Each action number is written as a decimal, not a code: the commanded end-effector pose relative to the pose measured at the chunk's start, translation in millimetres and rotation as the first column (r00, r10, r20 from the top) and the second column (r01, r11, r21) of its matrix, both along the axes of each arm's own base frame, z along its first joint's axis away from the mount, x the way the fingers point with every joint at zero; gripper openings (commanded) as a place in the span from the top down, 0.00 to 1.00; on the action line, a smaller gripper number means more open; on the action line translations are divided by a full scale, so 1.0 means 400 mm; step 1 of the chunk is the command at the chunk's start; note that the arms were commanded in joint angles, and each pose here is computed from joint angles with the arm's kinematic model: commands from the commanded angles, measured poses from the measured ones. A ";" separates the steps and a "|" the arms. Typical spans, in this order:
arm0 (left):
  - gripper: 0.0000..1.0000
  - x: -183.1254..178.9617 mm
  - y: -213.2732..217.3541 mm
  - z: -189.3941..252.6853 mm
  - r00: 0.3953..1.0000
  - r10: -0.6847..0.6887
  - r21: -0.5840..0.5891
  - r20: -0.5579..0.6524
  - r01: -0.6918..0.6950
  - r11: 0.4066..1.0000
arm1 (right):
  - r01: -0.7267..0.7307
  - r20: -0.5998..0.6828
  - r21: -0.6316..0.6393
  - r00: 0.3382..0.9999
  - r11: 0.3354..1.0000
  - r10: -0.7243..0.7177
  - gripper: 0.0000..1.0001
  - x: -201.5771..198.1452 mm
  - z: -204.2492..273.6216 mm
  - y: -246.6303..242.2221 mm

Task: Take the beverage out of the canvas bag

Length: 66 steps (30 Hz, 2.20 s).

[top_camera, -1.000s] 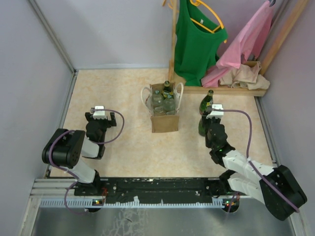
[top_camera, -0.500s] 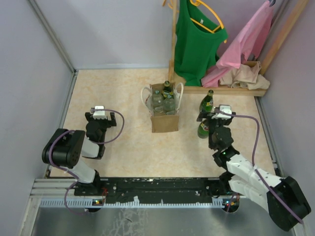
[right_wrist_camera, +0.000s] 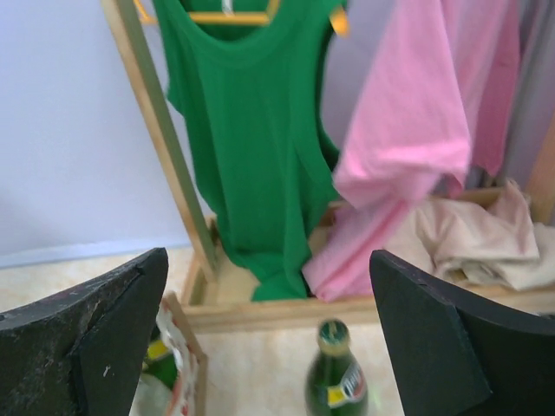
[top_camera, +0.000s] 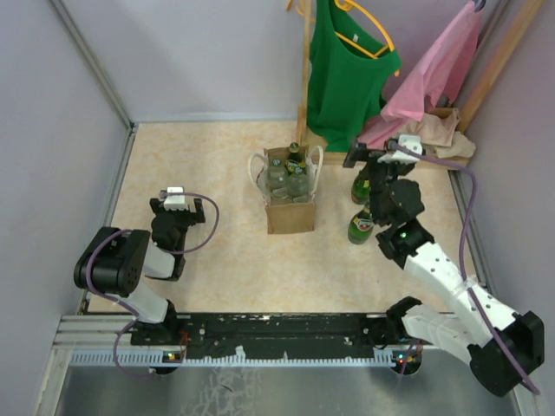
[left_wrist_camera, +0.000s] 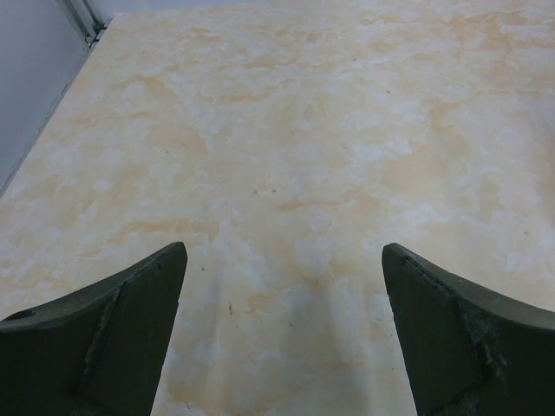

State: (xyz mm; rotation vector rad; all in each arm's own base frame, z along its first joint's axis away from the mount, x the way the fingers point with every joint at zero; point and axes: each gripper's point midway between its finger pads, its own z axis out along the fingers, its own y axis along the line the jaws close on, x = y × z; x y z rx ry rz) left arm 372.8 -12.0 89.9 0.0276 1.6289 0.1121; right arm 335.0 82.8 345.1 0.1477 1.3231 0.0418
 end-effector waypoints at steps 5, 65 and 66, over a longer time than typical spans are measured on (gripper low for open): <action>0.00 0.011 0.001 0.020 1.000 -0.002 -0.011 0.028 0.002 1.000 | -0.259 -0.144 -0.110 0.959 0.960 0.242 0.04 0.061 0.133 0.217; 0.00 0.012 0.002 0.021 1.000 -0.001 -0.012 0.028 0.002 1.000 | -0.437 -0.614 -0.114 0.737 0.892 0.282 0.41 0.222 -0.434 0.464; 0.00 0.012 0.002 0.020 1.000 -0.001 -0.013 0.028 0.002 1.000 | -0.434 -0.615 -0.118 0.738 0.893 0.278 0.41 0.224 -0.438 0.464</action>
